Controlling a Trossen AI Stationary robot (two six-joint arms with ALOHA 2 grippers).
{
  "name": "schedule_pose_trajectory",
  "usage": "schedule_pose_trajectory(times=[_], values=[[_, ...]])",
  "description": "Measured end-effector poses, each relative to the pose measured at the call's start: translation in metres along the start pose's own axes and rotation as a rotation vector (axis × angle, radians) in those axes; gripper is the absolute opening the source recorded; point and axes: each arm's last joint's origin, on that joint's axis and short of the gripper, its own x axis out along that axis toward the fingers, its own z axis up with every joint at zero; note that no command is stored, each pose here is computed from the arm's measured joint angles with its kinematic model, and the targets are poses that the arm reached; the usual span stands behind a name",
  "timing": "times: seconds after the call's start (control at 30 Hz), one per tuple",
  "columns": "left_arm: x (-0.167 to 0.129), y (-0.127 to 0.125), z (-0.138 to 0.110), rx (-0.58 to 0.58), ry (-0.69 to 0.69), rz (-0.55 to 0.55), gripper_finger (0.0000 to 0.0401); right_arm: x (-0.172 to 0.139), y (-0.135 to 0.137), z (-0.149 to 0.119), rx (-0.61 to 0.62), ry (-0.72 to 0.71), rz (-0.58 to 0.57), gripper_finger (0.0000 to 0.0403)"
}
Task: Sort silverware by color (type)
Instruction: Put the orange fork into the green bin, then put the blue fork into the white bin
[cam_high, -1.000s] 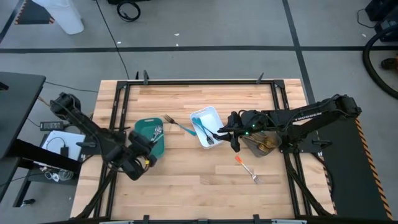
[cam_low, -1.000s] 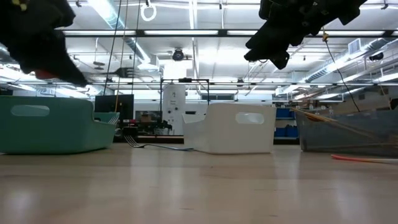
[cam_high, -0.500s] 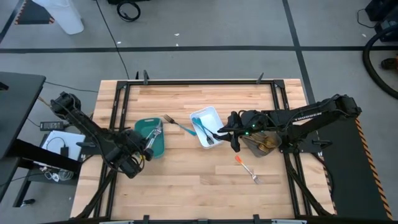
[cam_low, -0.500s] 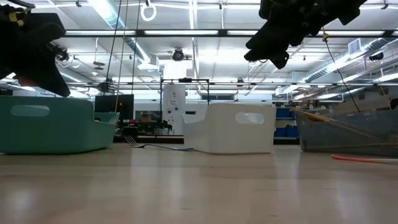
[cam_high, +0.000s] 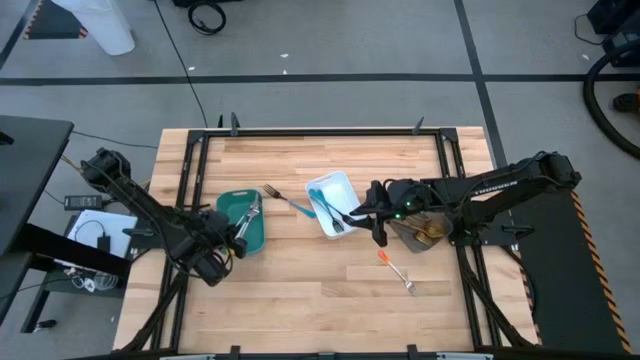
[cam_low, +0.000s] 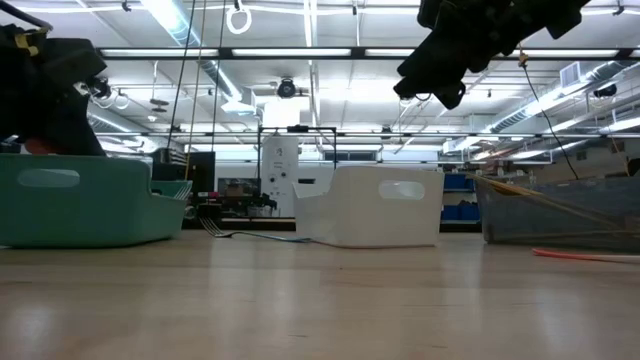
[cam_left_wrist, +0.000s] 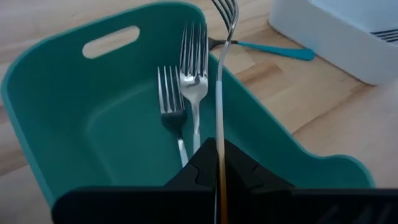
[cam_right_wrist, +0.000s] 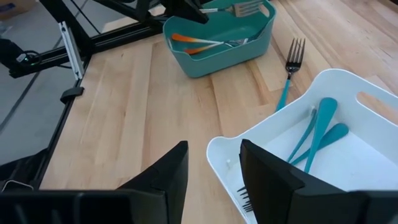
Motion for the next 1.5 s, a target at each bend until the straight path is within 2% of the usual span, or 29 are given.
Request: schedule_pose_trajectory(times=[0.5, 0.87, 1.0, 1.3, 1.5], values=[[0.012, -0.001, -0.017, 0.057, 0.055, 0.109, 0.0015, 0.000, 0.006, -0.002, -0.012, 0.005, 0.019, 0.0150], [0.017, 0.000, -0.015, -0.009, 0.093, 0.164, 0.0027, 0.008, 0.005, -0.005, -0.012, 0.022, 0.013, 0.0150], [0.018, -0.001, -0.014, 0.012, 0.098, 0.169, 0.0049, 0.014, 0.004, -0.008, -0.006, 0.038, 0.008, 0.0150], [0.016, -0.004, -0.012, 0.078, 0.100, 0.156, 0.0143, 0.014, 0.004, -0.008, -0.004, 0.035, 0.010, 0.0150], [0.008, -0.014, -0.003, 0.175, 0.063, 0.141, 0.0155, 0.014, 0.004, -0.008, 0.007, 0.034, 0.009, 0.0150]])
